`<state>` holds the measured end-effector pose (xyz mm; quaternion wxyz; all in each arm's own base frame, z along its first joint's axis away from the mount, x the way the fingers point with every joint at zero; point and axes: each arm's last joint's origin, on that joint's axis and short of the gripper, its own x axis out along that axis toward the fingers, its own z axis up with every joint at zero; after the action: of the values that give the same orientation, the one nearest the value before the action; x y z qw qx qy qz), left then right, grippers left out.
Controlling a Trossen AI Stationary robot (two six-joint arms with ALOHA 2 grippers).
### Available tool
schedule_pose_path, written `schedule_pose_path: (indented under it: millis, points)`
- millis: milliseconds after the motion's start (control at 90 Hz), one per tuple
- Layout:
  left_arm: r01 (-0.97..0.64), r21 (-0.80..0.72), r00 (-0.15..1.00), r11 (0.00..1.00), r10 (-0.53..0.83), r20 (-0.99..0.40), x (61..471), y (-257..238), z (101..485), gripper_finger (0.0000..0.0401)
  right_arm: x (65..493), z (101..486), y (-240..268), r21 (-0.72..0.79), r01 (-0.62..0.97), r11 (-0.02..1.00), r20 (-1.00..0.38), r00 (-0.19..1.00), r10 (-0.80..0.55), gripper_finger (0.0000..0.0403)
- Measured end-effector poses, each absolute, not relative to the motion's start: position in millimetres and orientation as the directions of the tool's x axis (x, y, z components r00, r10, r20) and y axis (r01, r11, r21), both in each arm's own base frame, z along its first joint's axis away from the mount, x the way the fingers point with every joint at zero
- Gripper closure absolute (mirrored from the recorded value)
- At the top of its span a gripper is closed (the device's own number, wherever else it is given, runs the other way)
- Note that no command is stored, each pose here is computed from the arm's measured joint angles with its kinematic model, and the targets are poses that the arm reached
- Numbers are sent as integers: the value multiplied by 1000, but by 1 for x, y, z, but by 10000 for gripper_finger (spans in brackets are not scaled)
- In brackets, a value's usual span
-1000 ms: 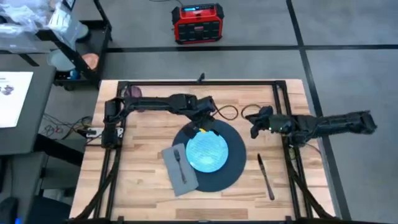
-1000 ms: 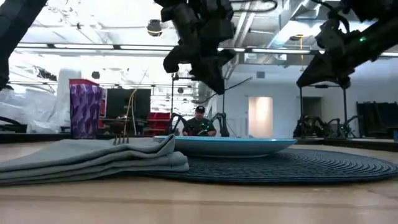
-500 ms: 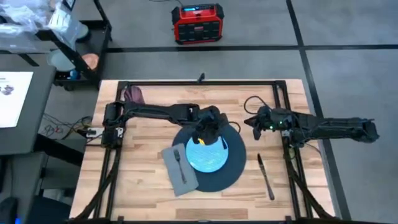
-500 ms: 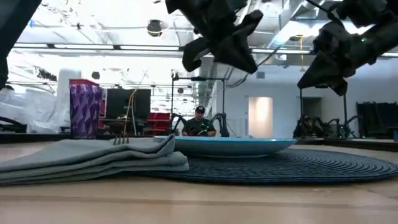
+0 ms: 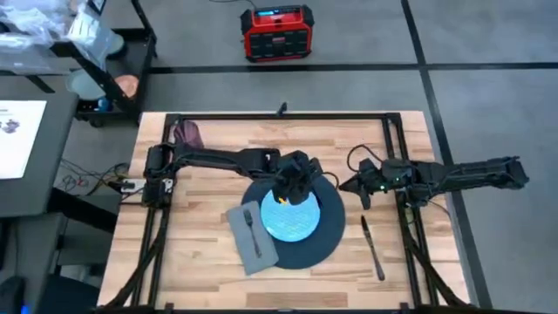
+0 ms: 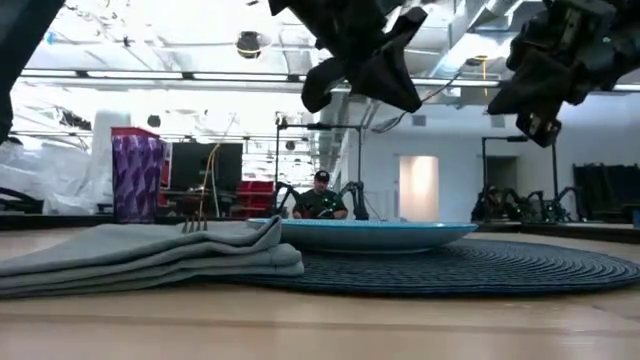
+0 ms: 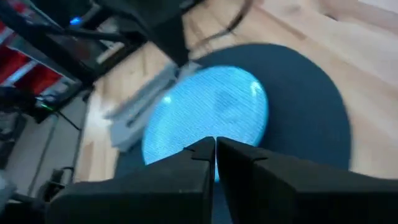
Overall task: Set table place
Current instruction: Put the black spoon on the dark blue table mat
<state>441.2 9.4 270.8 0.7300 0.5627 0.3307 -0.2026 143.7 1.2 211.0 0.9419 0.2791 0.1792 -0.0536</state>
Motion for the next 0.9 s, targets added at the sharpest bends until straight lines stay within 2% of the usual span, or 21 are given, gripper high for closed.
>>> schedule_pose_path:
  millis: [100, 289, 456, 678, 900]
  points:
    - [671, 684, 680, 284, 131, -721, 440, 11, 269, 401, 145, 214, 1, 532, 202, 822, -337, 941, -14, 390]
    - [676, 682, 675, 280, 138, -725, 439, 11, 269, 401, 159, 199, -2, 565, 303, 767, -429, 902, -40, 351]
    - [672, 678, 673, 298, 136, -727, 439, 11, 269, 401, 183, 201, -3, 587, 228, 777, -324, 945, -32, 315]
    - [682, 669, 663, 296, 136, -736, 438, 10, 268, 401, 202, 184, -10, 664, 300, 685, -406, 914, -6, 300]
    - [704, 646, 633, 296, 150, -759, 435, 10, 266, 401, 217, 191, -14, 717, 177, 675, -259, 965, 23, 300]
